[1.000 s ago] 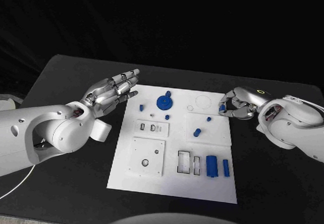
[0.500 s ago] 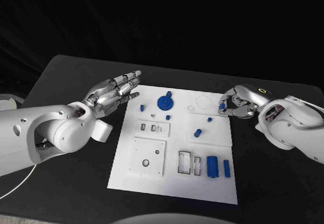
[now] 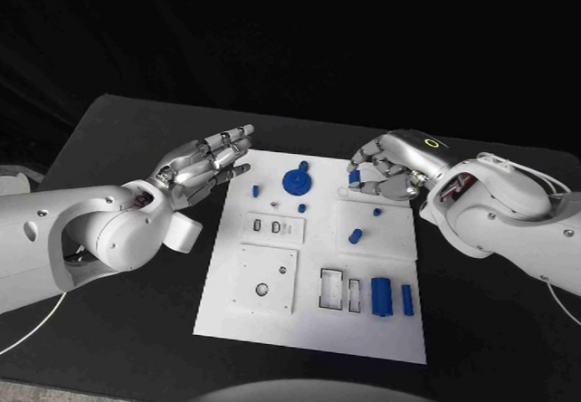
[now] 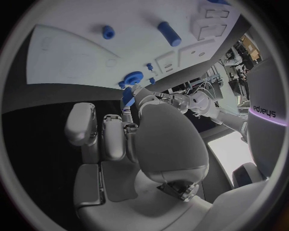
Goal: Assemble the parts on the task board
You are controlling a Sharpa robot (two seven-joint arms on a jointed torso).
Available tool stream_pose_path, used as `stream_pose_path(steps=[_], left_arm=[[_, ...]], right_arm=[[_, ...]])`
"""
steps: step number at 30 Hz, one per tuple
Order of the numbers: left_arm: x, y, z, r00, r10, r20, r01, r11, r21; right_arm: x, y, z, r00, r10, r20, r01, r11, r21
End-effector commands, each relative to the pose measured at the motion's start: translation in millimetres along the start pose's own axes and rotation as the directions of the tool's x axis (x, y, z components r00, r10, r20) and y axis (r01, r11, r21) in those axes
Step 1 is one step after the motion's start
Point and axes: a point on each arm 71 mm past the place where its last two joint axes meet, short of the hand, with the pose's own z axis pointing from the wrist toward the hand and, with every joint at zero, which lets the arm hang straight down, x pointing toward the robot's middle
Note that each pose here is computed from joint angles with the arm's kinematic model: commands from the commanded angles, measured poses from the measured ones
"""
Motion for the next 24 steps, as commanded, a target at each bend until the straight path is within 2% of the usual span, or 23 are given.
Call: stream_pose_path(steps=[1,6,11,16,24], left_arm=[[3.3,-0.1,1.0,1.0,-0.011,-0.028,0.011,1.0,0.002],[4.2,0.2,1.4,0.999,-0.013,-0.032,0.013,1.0,-0.001],[4.5,0.1,0.6,0.999,-0.014,-0.032,0.014,1.0,-0.002],[3.8,0.0,-0.4,0.999,-0.014,-0.03,0.013,1.0,-0.004],[5.2,0.2,-0.1,0.999,-0.016,-0.035,0.015,1.0,-0.008]], right_arm=[[5.7,20,8.0,0.997,-0.048,-0.057,0.045,0.997,-0.056],[15.4,46,24.0,0.993,-0.047,-0.113,0.035,0.994,-0.106],[29.8,63,36.0,0.982,-0.049,-0.183,0.026,0.992,-0.125],[43.6,76,43.5,0.973,-0.045,-0.226,0.014,0.991,-0.136],[55.5,84,49.2,0.962,-0.048,-0.27,0.011,0.99,-0.137]])
